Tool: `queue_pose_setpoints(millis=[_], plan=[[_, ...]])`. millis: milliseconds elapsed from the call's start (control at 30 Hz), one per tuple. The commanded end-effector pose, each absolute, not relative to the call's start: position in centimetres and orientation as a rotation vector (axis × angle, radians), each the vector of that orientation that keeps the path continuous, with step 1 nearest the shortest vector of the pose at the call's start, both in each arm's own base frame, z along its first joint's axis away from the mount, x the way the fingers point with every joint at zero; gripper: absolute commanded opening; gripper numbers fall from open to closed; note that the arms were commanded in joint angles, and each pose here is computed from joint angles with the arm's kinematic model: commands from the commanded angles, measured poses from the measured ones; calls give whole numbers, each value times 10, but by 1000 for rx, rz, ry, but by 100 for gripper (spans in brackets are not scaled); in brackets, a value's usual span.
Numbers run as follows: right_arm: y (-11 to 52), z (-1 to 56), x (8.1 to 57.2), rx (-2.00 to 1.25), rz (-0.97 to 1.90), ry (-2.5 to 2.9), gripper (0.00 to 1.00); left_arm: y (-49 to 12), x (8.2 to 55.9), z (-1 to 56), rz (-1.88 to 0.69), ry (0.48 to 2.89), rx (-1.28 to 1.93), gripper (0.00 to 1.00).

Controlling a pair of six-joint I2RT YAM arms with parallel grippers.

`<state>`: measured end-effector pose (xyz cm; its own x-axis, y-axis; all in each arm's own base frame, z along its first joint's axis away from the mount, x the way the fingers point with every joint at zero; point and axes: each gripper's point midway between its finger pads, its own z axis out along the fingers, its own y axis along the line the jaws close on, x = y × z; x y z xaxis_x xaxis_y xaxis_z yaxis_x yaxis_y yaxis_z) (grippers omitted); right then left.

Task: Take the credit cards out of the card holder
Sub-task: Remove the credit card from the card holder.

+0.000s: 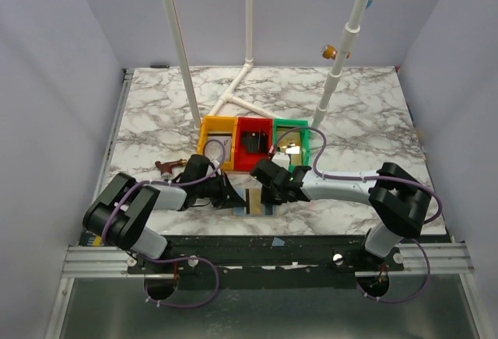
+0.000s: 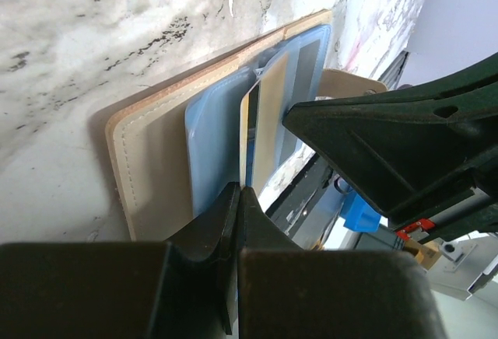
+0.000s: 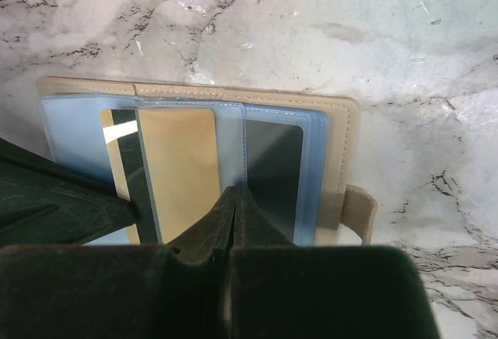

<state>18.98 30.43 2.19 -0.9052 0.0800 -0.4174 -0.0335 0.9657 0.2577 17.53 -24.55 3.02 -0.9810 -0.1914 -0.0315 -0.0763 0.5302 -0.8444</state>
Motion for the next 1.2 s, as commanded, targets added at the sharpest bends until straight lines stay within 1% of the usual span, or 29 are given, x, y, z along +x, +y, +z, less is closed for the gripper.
queue_pose_setpoints(millis=[0, 667, 900, 1167], plan=[[264, -9, 171, -1, 127, 2758, 1, -237, 173, 27, -1406, 2641, -205, 0], [265, -6, 173, -6, 137, 2748, 1, -218, 173, 31, -1252, 2652, -170, 0], [267, -4, 175, -10, 149, 2741, 1, -211, 174, 40, -1176, 2643, -142, 0], [271, 1, 178, -10, 166, 2727, 1, -209, 178, 55, -1144, 2619, -100, 0]])
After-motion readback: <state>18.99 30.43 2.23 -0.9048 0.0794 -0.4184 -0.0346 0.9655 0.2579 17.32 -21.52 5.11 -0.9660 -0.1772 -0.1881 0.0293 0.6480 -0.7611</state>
